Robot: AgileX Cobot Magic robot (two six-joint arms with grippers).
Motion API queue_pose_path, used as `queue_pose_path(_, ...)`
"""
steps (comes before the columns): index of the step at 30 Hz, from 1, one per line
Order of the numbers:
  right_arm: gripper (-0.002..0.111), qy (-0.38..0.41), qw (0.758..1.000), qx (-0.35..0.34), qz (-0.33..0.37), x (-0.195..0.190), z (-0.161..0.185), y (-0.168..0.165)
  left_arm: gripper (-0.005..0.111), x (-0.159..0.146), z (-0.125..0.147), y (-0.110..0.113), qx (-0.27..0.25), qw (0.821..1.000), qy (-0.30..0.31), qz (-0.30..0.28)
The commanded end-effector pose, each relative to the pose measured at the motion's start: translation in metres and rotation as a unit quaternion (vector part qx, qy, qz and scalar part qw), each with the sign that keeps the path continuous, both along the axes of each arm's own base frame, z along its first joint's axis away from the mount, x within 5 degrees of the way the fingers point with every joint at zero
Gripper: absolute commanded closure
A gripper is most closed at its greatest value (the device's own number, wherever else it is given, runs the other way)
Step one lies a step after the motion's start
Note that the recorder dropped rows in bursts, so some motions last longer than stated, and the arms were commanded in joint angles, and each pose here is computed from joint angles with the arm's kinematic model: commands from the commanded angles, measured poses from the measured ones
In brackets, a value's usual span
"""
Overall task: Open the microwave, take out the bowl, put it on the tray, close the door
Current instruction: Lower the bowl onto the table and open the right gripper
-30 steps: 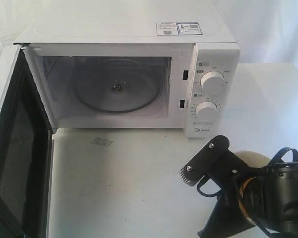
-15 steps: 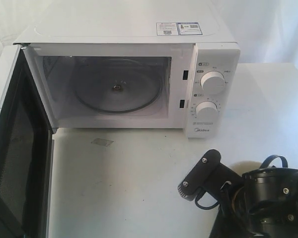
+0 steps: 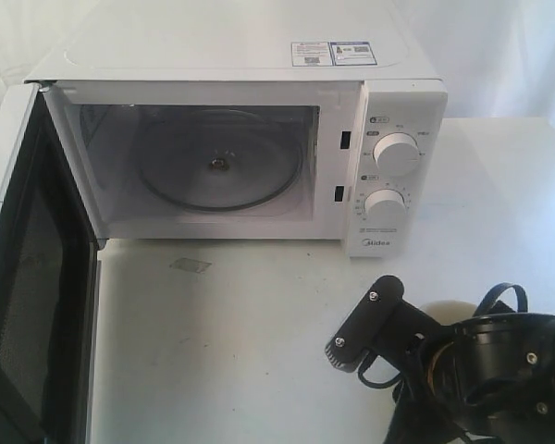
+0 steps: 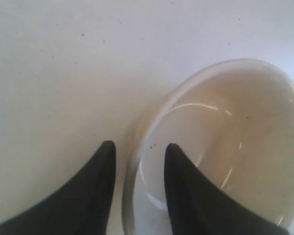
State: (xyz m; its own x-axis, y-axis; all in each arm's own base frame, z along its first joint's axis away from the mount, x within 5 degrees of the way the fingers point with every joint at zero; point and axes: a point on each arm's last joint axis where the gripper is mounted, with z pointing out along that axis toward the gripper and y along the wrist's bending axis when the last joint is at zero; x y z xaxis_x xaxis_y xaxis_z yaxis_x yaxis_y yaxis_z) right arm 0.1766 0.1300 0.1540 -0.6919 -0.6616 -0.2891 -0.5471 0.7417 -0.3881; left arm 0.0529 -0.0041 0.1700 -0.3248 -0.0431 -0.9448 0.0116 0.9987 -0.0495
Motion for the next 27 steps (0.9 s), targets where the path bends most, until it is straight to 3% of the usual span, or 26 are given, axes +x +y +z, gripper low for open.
queue_pose_path(1, 0.075, -0.028, 0.998, -0.011, -0.048, 0.008, 0.027, -0.001, 0.107, 0.000, -0.001, 0.000, -0.005, 1.000, -0.002, -0.002)
queue_pose_path(9, 0.079, -0.102, 0.987, 0.104, -0.073, 0.009, 0.095, 0.002, 0.107, 0.000, -0.001, 0.000, -0.005, 1.000, -0.002, -0.002)
queue_pose_path(13, 0.108, -0.114, 0.981, 0.123, -0.096, -0.003, 0.113, -0.012, 0.107, 0.000, -0.001, 0.000, -0.005, 1.000, -0.002, -0.002)
queue_pose_path(18, 0.108, -0.123, 0.978, 0.122, -0.113, -0.025, 0.136, -0.038, 0.107, 0.000, -0.001, 0.000, -0.005, 1.000, -0.002, -0.002)
queue_pose_path(22, 0.108, -0.122, 0.964, 0.188, -0.143, -0.056, 0.154, -0.064, 0.107, 0.000, -0.001, 0.000, -0.005, 1.000, -0.002, -0.002)
queue_pose_path(27, 0.108, -0.159, 0.941, 0.273, -0.118, -0.091, 0.160, -0.095, 0.107, 0.000, -0.001, 0.000, -0.005, 1.000, -0.002, -0.002)
